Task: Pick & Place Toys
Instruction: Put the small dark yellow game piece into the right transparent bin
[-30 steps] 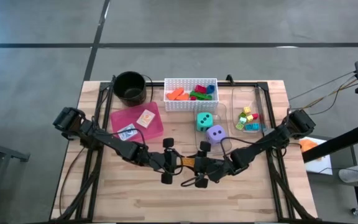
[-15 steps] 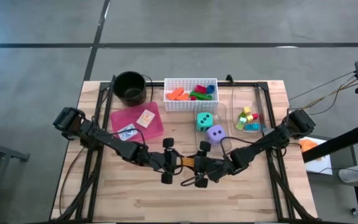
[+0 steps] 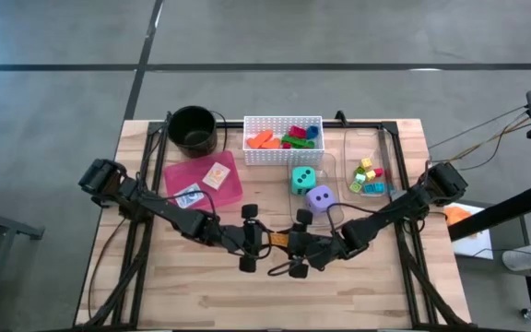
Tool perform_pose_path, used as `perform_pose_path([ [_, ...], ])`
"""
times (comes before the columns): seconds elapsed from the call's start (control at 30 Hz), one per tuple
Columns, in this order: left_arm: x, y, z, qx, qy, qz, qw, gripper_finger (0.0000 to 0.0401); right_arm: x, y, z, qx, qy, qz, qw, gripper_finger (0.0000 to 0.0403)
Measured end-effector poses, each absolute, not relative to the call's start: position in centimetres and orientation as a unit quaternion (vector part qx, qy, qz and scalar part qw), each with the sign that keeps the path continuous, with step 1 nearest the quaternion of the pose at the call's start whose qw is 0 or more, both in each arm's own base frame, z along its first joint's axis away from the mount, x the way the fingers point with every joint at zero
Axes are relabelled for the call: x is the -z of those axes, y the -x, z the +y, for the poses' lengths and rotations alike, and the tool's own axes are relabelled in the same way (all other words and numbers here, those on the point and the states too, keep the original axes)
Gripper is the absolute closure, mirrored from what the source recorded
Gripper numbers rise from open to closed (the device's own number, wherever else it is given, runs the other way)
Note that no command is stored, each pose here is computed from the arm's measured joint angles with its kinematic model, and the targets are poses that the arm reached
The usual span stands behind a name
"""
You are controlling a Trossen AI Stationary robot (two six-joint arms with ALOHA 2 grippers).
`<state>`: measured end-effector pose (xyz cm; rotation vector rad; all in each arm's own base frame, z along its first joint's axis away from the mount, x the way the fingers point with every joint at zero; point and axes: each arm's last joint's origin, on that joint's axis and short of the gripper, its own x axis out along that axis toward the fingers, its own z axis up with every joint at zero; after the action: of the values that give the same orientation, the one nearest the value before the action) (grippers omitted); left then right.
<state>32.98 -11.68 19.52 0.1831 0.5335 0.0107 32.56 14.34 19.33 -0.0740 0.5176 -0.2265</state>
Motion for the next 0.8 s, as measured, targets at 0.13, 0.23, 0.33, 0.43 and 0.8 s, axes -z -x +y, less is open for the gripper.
perform_pose_path([
  [0.13,-19.55,-33.0,-11.67,-0.008,-0.087,0.261,0.961,0.0247,-19.33,-32.56,14.32,0.113,0.036,0.255,0.96,0.0242],
  [0.23,-19.57,-33.01,-11.69,-0.006,-0.085,0.261,0.962,0.0236,-19.32,-32.56,14.32,0.113,0.038,0.255,0.96,0.0259],
  [0.33,-19.62,-33.04,-11.68,-0.009,-0.085,0.26,0.962,0.0209,-19.32,-32.56,14.29,0.115,0.036,0.255,0.959,0.0264],
  [0.43,-19.76,-33.12,-11.71,-0.008,-0.083,0.256,0.963,0.0177,-19.32,-32.56,14.3,0.115,0.036,0.254,0.96,0.0251],
  [0.8,-19.81,-33.14,-11.64,-0.022,-0.086,0.254,0.963,0.0116,-19.29,-32.49,14.22,0.118,0.04,0.258,0.958,0.0257],
])
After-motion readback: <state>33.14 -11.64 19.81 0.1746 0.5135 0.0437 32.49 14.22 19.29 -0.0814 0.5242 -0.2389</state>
